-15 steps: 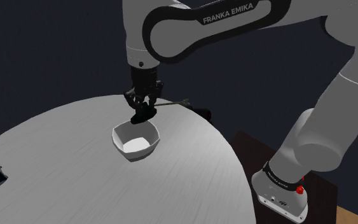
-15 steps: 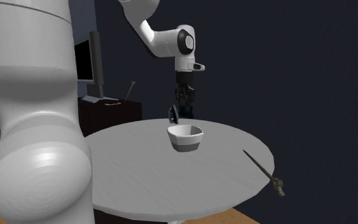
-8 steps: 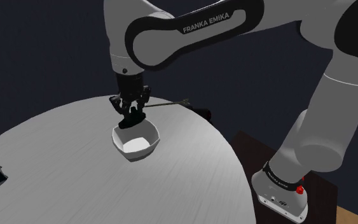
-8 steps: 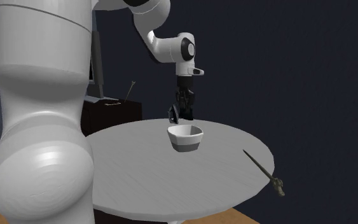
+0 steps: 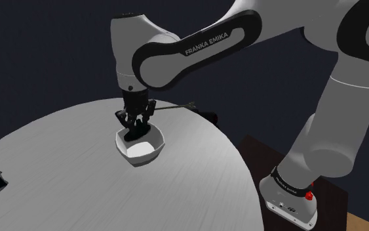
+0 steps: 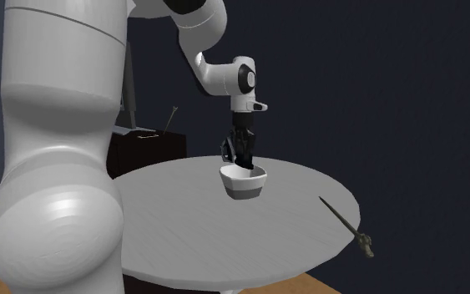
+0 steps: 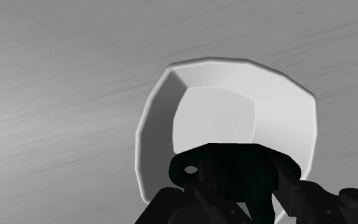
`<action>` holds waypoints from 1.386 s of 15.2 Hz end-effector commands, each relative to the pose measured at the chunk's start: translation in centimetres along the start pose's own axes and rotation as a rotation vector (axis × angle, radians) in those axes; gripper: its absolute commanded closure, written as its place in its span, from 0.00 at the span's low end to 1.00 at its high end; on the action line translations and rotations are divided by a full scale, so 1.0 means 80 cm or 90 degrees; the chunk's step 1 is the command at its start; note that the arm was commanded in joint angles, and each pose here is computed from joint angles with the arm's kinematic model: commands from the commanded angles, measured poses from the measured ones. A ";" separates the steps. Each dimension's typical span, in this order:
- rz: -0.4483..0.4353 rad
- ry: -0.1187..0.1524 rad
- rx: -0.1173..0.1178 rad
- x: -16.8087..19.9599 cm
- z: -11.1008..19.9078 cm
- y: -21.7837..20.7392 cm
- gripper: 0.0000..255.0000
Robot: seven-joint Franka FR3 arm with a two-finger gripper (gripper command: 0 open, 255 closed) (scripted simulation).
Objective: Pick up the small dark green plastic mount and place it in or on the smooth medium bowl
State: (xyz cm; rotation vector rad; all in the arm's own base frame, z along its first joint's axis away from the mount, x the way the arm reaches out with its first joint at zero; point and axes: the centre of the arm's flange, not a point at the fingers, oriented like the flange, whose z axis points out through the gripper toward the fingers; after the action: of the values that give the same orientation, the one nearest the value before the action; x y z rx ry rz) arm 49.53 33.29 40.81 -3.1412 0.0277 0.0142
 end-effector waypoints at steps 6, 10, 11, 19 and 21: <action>0.000 0.000 0.000 0.000 0.027 0.001 1.00; 0.000 0.000 0.000 0.000 0.027 0.001 1.00; 0.000 0.000 0.000 0.000 0.027 0.001 0.00; 0.000 0.000 0.000 0.000 -0.022 0.001 0.00; 0.000 0.000 0.000 0.000 -0.035 0.001 0.00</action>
State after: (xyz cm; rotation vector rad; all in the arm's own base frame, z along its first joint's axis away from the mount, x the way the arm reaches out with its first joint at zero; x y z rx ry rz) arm 49.49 33.24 42.95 -3.1403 0.0275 0.0117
